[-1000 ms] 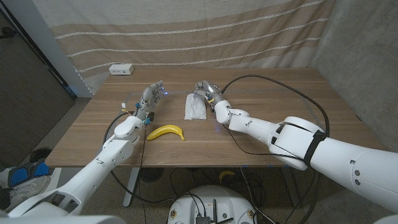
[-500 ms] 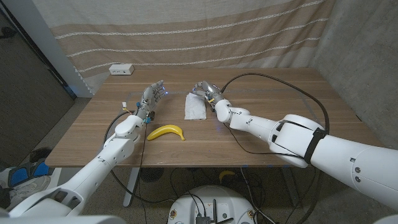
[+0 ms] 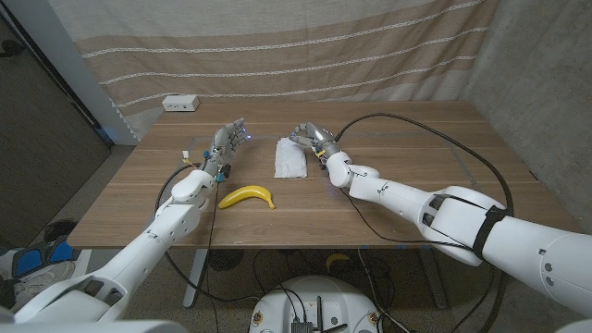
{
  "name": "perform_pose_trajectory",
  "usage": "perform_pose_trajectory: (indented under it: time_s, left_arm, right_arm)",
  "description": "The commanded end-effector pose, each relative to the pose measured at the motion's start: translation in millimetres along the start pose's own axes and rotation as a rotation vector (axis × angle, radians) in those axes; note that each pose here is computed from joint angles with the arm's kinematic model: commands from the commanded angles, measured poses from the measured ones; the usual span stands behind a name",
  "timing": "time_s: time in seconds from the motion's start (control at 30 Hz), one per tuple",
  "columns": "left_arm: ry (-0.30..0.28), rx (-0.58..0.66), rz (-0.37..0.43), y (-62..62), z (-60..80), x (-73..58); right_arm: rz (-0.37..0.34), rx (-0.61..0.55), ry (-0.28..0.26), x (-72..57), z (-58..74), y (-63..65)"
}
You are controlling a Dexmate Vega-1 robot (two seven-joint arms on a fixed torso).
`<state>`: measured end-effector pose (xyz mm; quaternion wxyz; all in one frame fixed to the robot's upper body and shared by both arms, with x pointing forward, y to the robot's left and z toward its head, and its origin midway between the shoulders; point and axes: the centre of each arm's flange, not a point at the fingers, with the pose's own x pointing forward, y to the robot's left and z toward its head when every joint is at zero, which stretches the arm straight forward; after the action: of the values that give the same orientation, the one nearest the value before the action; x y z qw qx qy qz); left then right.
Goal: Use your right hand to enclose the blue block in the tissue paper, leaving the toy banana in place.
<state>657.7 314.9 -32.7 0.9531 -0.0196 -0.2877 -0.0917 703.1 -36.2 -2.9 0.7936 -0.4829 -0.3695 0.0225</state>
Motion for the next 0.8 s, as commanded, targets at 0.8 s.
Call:
perform_pose_trajectory:
  time_s: [0.8]
  left_arm:
    - [-0.035,0.014,-0.038,8.3,14.5,-7.5]
  right_arm:
    - [-0.061,-0.070,-0.148,-63.6,28.1,-6.8]
